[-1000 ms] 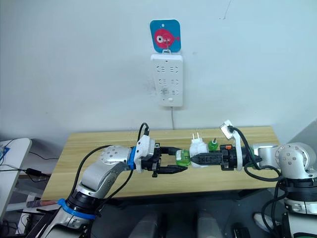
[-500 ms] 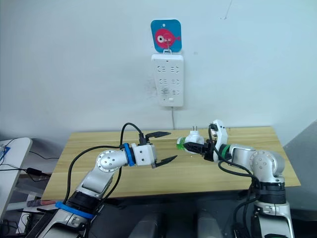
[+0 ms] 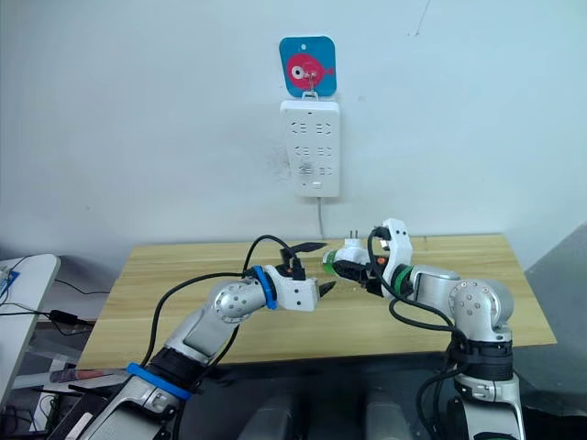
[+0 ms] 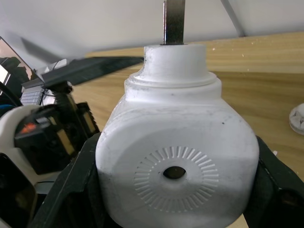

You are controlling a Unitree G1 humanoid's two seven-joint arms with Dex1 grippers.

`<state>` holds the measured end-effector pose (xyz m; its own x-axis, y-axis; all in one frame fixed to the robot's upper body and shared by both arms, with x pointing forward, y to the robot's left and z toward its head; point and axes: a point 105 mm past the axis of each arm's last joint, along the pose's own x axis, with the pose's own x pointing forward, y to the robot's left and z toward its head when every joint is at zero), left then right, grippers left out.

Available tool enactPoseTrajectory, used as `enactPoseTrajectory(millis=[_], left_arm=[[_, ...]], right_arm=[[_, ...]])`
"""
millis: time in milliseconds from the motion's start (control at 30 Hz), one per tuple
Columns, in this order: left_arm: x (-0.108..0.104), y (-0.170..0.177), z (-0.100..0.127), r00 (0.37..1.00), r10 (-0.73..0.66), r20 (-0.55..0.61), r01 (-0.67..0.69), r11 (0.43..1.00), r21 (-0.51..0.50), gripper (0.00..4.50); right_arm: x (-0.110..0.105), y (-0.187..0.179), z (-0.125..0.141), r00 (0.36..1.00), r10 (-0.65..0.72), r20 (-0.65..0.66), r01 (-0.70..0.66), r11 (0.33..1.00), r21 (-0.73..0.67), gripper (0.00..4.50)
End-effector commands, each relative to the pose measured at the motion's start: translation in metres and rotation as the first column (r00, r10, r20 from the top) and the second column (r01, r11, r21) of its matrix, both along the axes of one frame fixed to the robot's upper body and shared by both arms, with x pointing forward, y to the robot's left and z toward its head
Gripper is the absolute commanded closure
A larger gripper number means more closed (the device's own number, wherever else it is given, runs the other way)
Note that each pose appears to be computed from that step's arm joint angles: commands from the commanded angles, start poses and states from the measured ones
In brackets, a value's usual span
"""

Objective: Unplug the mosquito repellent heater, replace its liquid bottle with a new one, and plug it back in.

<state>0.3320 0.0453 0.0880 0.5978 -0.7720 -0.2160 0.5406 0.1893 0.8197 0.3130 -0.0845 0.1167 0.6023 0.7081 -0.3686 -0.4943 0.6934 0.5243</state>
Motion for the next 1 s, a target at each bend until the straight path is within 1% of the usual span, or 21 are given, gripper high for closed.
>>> enactPoseTrajectory(millis=[33,167,267,367,400,467,600,667,733,767,833,900,933,967,1000], left_arm=[[0.001,-0.008,0.009,0.999,-0.008,0.043,0.009,1.0,-0.01,0.0],[-0.002,-0.016,0.012,0.998,-0.028,0.057,0.029,1.0,-0.01,0.0],[-0.001,-0.016,0.009,0.999,-0.025,0.041,0.025,1.0,0.004,0.58],[-0.001,-0.015,0.006,0.999,-0.024,0.029,0.024,1.0,0.011,1.47],[-0.001,-0.015,0.006,0.999,-0.025,0.025,0.024,1.0,0.012,1.83],[-0.002,-0.015,0.005,0.999,-0.026,0.02,0.026,1.0,0.015,2.28],[-0.002,-0.015,0.004,0.999,-0.031,0.016,0.031,0.999,0.015,2.28],[-0.002,-0.015,0.005,0.999,-0.034,0.017,0.034,0.999,0.013,2.28],[-0.002,-0.014,0.005,0.999,-0.034,0.016,0.034,0.999,0.011,2.28],[-0.001,-0.013,0.005,1.0,-0.02,-0.003,0.02,1.0,-0.013,2.28],[0.001,-0.01,0.003,0.999,0.012,-0.046,-0.015,0.998,-0.062,2.28],[0.006,-0.002,-0.002,0.984,0.072,-0.166,-0.102,0.977,-0.185,2.28],[0.008,0.001,-0.003,0.959,0.092,-0.266,-0.173,0.939,-0.298,2.28],[0.01,0.005,-0.001,0.932,0.086,-0.353,-0.236,0.881,-0.409,2.28],[0.01,0.007,0.001,0.905,0.06,-0.42,-0.283,0.824,-0.492,2.28]], right_arm=[[-0.003,0.005,0.011,0.999,0.02,0.048,-0.02,1.0,0.009,1.46],[-0.004,0.006,0.013,0.998,0.029,0.053,-0.03,1.0,0.009,1.46],[-0.005,0.008,0.016,0.997,0.044,0.056,-0.045,0.999,0.013,1.46],[-0.007,0.011,0.018,0.996,0.065,0.056,-0.066,0.998,0.022,1.46],[-0.008,0.012,0.019,0.996,0.073,0.054,-0.075,0.997,0.026,1.46],[-0.011,0.014,0.019,0.995,0.09,0.052,-0.092,0.995,0.032,1.46],[-0.017,0.02,0.024,0.988,0.138,0.07,-0.142,0.989,0.051,1.46],[-0.018,0.023,0.03,0.983,0.154,0.095,-0.161,0.984,0.071,0.73],[-0.017,0.023,0.034,0.978,0.156,0.139,-0.165,0.985,0.054,0.08],[-0.011,0.02,0.038,0.974,0.118,0.191,-0.129,0.99,0.048,0.0],[-0.004,0.016,0.046,0.962,0.062,0.267,-0.078,0.996,0.052,0.0],[0.004,0.011,0.052,0.954,-0.015,0.299,-0.021,0.993,0.116,0.0],[0.007,0.009,0.057,0.943,-0.049,0.329,-0.001,0.989,0.149,0.0],[0.01,0.007,0.062,0.925,-0.083,0.37,0.021,0.985,0.169,0.0],[0.012,0.005,0.066,0.903,-0.103,0.418,0.037,0.986,0.165,0.0]])
